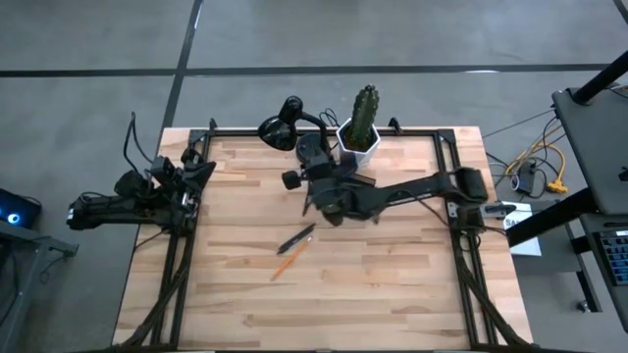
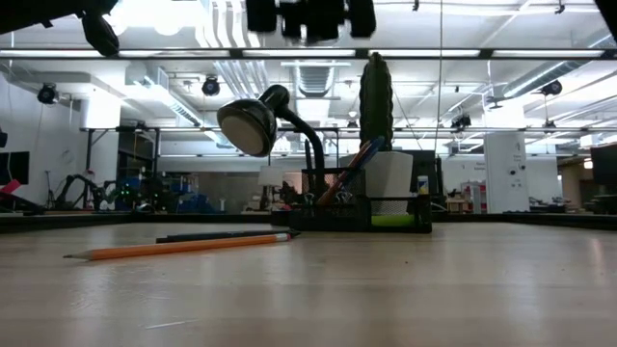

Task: Pick and place office supplies into organizer
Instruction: Put the orange pencil into the black desk organizer

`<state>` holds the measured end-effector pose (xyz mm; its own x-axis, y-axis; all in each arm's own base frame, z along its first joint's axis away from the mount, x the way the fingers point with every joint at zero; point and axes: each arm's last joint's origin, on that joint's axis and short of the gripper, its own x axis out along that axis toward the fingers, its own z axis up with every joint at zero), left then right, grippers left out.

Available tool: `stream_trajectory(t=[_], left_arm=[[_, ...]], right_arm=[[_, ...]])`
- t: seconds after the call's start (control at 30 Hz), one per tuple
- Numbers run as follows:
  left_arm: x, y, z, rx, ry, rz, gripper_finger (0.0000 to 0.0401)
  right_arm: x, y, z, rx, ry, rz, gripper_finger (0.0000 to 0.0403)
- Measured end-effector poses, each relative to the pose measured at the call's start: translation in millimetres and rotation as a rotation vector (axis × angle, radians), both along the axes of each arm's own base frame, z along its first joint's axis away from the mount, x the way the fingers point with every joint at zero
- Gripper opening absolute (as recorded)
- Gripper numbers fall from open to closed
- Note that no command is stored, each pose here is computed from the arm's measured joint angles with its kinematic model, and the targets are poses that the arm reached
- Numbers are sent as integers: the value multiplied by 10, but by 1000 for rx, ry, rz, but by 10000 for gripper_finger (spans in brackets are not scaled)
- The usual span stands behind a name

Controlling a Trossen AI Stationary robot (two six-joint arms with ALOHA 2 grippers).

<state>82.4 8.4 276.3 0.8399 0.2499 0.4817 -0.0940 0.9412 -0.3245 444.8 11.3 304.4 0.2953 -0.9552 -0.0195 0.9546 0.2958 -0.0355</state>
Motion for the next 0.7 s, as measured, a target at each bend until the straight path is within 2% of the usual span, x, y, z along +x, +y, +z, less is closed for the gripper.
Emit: stream_trajectory(t=[0.17, 0.3, 0.37, 0.53, 0.7], left_arm=[[0, 0, 0, -1, -1, -1, 0], [0, 0, -1, -2, 0, -1, 0], [1, 0, -1, -2, 0, -2, 0], [1, 0, -3, -3, 3, -2, 0], [1, 0, -4, -3, 4, -2, 0]], right_arm=[[-200, 28, 476, -19, -29, 341, 76], [-359, 72, 765, -62, -28, 651, 81], [-441, 95, 869, -67, -24, 766, 83], [-560, 140, 933, -35, 93, 1004, 90], [-573, 172, 887, 64, 249, 1107, 97]])
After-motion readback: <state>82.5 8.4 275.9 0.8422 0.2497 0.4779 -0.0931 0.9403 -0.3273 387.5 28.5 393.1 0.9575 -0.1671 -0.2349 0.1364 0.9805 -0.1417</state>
